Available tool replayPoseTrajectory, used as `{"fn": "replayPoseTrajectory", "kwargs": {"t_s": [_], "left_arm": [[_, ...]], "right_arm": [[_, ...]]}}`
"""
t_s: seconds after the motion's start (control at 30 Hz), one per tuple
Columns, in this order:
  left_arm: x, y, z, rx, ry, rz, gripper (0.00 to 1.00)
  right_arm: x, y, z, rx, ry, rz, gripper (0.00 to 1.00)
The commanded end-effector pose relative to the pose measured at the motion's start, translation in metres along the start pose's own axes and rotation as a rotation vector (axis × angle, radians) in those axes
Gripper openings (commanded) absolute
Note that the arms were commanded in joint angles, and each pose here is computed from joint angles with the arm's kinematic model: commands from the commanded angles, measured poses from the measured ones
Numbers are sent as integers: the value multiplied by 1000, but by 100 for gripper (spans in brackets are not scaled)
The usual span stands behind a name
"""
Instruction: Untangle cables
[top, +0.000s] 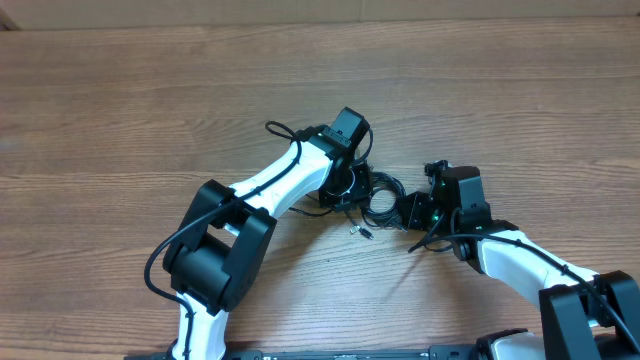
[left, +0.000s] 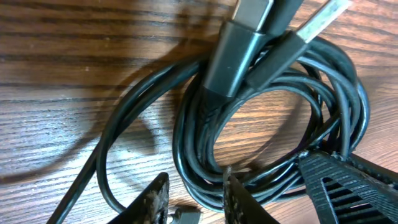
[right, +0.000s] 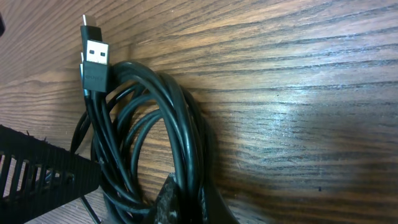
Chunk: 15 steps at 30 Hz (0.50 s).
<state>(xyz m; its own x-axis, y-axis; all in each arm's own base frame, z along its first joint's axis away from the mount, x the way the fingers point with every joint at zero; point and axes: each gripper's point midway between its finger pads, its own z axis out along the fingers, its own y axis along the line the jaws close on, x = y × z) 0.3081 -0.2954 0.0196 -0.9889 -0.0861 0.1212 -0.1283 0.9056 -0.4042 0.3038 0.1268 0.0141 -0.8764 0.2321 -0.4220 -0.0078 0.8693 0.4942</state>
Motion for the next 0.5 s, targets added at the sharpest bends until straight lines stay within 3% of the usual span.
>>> {"fn": "replayPoseTrajectory", "kwargs": {"t_s": [0.0, 0.47], "left_arm": [[8, -1, 6, -6, 24, 2, 27], [8, 3, 11, -83, -31, 15, 16]], "right_arm": [[-4, 3, 0, -9, -1, -4, 4], [-2, 2, 0, -6, 7, -1, 4]]}}
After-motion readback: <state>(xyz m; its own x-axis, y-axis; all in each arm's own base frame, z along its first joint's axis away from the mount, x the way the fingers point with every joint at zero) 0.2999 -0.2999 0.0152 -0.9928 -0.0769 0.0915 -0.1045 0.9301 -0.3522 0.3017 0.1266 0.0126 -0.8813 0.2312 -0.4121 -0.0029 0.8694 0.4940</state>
